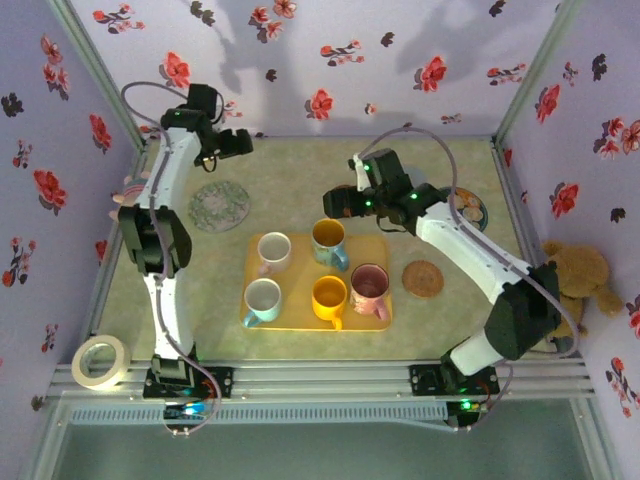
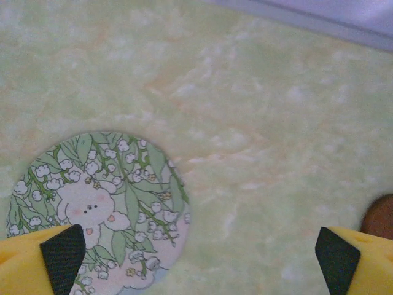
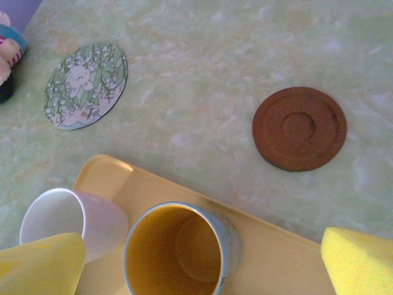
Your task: Place the cup by the coaster
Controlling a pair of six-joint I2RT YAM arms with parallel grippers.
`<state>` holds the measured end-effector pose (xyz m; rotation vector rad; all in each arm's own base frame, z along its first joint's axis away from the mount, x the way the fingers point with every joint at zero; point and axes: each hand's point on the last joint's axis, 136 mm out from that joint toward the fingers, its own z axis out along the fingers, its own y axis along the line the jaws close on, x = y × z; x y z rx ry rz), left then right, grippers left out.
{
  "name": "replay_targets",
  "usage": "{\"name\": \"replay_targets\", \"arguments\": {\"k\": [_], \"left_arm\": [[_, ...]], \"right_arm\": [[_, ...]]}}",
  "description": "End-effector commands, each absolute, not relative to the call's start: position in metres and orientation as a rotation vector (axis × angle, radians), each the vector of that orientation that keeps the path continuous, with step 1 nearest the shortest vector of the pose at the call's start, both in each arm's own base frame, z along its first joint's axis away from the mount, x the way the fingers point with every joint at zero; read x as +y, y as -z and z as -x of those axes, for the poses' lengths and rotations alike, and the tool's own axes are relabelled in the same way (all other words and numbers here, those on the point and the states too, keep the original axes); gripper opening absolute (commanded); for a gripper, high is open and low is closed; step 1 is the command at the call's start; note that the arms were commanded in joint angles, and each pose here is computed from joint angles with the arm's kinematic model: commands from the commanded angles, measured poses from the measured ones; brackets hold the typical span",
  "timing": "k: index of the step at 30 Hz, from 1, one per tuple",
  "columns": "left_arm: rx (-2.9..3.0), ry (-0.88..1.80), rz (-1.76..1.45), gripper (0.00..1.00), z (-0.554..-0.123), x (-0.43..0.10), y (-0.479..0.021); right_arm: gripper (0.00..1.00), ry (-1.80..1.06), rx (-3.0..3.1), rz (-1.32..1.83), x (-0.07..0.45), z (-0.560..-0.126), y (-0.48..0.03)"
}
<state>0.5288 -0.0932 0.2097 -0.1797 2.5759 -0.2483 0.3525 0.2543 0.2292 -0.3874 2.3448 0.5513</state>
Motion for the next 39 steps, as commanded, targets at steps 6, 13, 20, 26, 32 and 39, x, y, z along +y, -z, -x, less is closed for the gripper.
{"name": "replay_targets", "arguments": {"k": [6, 13, 20, 26, 32, 39], "left_arm": [[2.432, 0.348, -0.106, 1.00, -0.480, -0.126, -0.271], [2.207, 0.377, -0.259, 1.00, -0.432, -0.128, -0.301], [2.119, 0.340, -0.416, 1.00, -0.385, -0.123, -0.297], [2.109, 0.402, -0.444, 1.00, -0.364, -0.128, -0.277], [2.149, 0.433, -0.451, 1.00, -0.359, -0.130, -0.254], [2.174, 0.449, -0.481, 1.00, -0.362, -0.135, -0.241]], "right_arm": [[0.95, -0.437, 2.325, 0.388, 0.235, -0.356, -0.249], [0.77, -0.367, 2.367, 0.342, 0.221, -0.367, -0.249], [0.60, -0.324, 2.441, 0.333, 0.208, -0.382, -0.236], [0.40, -0.313, 2.501, 0.297, 0.201, -0.400, -0.220], [0.13, -0.280, 2.574, 0.292, 0.198, -0.420, -0.197], [0.00, -0.272, 2.623, 0.287, 0.199, -0.446, -0.170]]}}
